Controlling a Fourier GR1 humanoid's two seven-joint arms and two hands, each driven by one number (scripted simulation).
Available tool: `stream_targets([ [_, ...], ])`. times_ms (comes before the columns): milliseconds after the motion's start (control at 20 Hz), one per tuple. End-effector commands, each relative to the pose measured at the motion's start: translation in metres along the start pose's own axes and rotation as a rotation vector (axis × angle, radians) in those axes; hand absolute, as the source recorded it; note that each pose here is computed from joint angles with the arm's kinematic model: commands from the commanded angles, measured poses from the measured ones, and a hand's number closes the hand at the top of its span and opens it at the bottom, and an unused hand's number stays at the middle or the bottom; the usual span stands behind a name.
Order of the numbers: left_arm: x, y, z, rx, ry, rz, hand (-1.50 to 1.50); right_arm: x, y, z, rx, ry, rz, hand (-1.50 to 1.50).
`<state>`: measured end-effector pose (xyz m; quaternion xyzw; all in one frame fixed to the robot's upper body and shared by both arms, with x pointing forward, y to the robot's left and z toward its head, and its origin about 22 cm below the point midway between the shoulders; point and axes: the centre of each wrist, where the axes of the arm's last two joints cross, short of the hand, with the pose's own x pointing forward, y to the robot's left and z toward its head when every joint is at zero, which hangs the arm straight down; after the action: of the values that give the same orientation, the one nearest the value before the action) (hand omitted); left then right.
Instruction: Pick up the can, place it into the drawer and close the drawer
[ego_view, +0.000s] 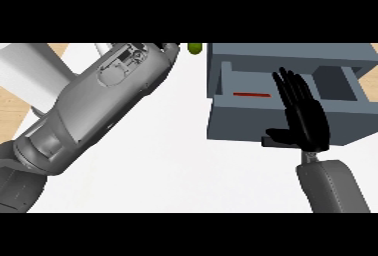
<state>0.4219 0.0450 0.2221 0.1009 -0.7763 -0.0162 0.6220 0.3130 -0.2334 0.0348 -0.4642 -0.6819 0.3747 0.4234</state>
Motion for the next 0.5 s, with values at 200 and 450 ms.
stream_targets([
  [200, -0.008, 0.032, 0.006, -0.022, 0.021, -0.007, -1.50, -0.022, 0.038, -0.014, 0.050, 0.063, 0.041, -1.50],
  [450, -0.011, 0.051, 0.013, -0.008, 0.035, -0.026, -1.50, -0.028, 0.045, -0.030, -0.026, 0.082, 0.082, -1.50],
])
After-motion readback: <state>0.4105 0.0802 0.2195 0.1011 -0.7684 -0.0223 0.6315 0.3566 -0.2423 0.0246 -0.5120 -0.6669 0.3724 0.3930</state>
